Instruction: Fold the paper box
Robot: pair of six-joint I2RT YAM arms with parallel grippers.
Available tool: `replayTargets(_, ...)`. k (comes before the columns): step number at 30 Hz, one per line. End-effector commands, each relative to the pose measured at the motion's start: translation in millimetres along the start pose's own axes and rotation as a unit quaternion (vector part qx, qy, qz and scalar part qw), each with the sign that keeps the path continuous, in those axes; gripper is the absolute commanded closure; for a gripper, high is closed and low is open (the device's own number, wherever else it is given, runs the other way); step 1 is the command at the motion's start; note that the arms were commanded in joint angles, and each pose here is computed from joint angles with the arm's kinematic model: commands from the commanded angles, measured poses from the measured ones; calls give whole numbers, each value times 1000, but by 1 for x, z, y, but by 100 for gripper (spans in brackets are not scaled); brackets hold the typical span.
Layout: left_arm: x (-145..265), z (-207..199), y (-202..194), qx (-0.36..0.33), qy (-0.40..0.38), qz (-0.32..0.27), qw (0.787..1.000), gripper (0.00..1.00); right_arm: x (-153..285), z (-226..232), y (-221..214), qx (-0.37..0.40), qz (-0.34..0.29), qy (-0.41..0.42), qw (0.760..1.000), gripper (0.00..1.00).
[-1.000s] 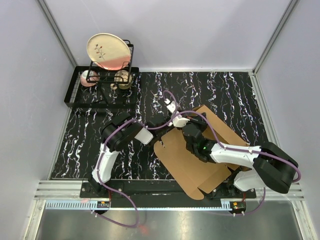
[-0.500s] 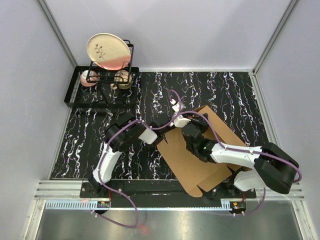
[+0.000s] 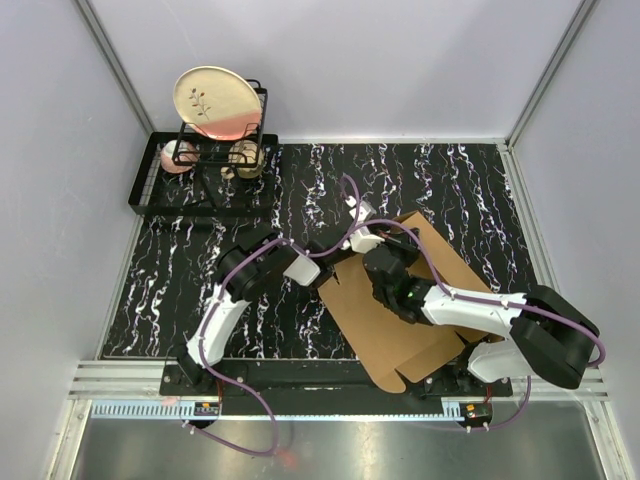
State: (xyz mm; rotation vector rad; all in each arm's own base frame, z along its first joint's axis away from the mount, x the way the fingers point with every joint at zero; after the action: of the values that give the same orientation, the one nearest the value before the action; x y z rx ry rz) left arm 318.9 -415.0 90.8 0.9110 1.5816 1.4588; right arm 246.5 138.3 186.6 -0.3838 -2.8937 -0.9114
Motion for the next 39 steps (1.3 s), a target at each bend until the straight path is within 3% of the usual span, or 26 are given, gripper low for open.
replayTargets(1,-25,-30,92,-58,-34,-236,970,31,6,52,13,-34,-62,144,987,100)
replayTargets(5,-30,-31,94,-60,-43,-242,967,48,8,51,10,-38,-61,150,986,100)
replayTargets(6,-32,-31,95,-63,-45,-244,967,56,8,52,9,-40,-60,153,986,100)
replayTargets(7,-32,-30,95,-65,-45,-245,966,80,9,50,10,-43,-61,154,985,100)
replayTargets(8,-32,-31,95,-66,-45,-244,966,91,9,50,9,-43,-61,154,985,100)
replayTargets(10,-31,-28,95,-66,-37,-244,967,100,9,49,8,-42,-60,156,985,100)
replayTargets(22,-7,-30,93,-78,-22,-220,972,100,11,38,15,-53,-48,149,986,100)
replayTargets(39,105,-20,108,-125,53,-160,978,100,15,46,84,-116,-76,229,964,100)
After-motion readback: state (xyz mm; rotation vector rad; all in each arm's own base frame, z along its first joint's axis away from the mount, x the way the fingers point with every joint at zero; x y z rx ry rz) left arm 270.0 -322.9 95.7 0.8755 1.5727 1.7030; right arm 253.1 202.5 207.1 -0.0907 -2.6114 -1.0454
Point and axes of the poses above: each gripper's point midway between its finger pads, its own x axis back along the fingers, its own z axis along the line the jaws close on, y = z × x, the point moved 6 cm from there along x, back along the fingers, and after that the axes turned 15 degrees about -x, right-handed, at the moved point
